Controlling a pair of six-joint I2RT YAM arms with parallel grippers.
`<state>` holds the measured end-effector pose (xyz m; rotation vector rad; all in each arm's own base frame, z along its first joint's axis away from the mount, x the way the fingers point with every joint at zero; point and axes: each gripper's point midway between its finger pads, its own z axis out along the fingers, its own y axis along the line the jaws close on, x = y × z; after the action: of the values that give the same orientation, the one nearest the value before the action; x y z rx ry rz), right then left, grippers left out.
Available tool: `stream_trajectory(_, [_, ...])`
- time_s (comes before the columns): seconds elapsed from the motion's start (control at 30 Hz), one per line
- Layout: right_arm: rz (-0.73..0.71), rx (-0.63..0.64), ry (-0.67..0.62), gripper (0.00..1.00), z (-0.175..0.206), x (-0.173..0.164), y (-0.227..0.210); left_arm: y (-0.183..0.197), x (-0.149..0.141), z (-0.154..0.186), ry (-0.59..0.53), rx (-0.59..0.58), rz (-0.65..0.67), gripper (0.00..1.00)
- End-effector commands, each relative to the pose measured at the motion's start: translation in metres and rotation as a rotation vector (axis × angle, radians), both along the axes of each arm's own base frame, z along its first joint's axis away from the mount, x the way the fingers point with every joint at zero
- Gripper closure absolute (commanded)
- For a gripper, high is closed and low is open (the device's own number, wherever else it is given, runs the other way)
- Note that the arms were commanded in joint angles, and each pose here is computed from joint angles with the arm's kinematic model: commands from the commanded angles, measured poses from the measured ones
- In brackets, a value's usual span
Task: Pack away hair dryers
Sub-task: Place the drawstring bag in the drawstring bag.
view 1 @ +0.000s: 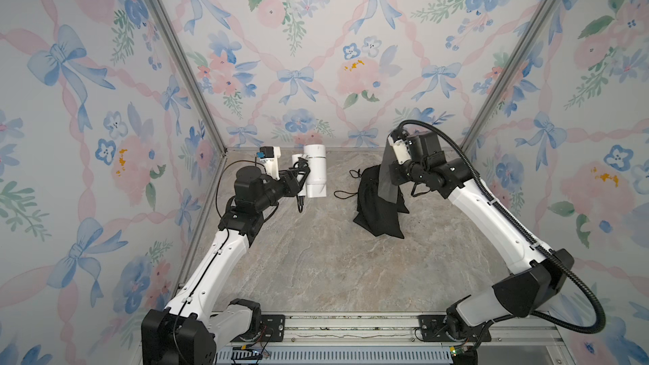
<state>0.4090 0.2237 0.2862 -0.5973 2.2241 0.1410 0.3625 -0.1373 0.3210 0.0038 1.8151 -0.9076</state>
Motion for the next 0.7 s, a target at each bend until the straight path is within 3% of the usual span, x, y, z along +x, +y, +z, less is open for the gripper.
stream_trajectory(0.0, [0.143,-0.086,0.033,1.0,-0.037,-0.026,0.034,0.019,0.005,0.026,-0.062,-0.027,0.035,0.83])
stream_trajectory(0.23, [0.335,-0.242,0.073,1.0,-0.104,-0.097,0.079,0.057,0.018,0.009,-0.016,-0.023,0.143,0.83])
stream_trajectory(0.43, [0.397,-0.305,0.093,0.97,-0.148,-0.126,0.079,0.072,0.025,-0.005,0.003,0.006,0.203,0.82])
stream_trajectory(0.47, [0.403,-0.301,0.101,0.91,-0.151,-0.129,0.078,0.073,0.026,-0.008,0.009,0.009,0.209,0.82])
stream_trajectory(0.67, [0.433,-0.181,0.066,0.35,-0.13,-0.142,0.081,0.076,0.03,-0.023,0.035,0.029,0.223,0.82])
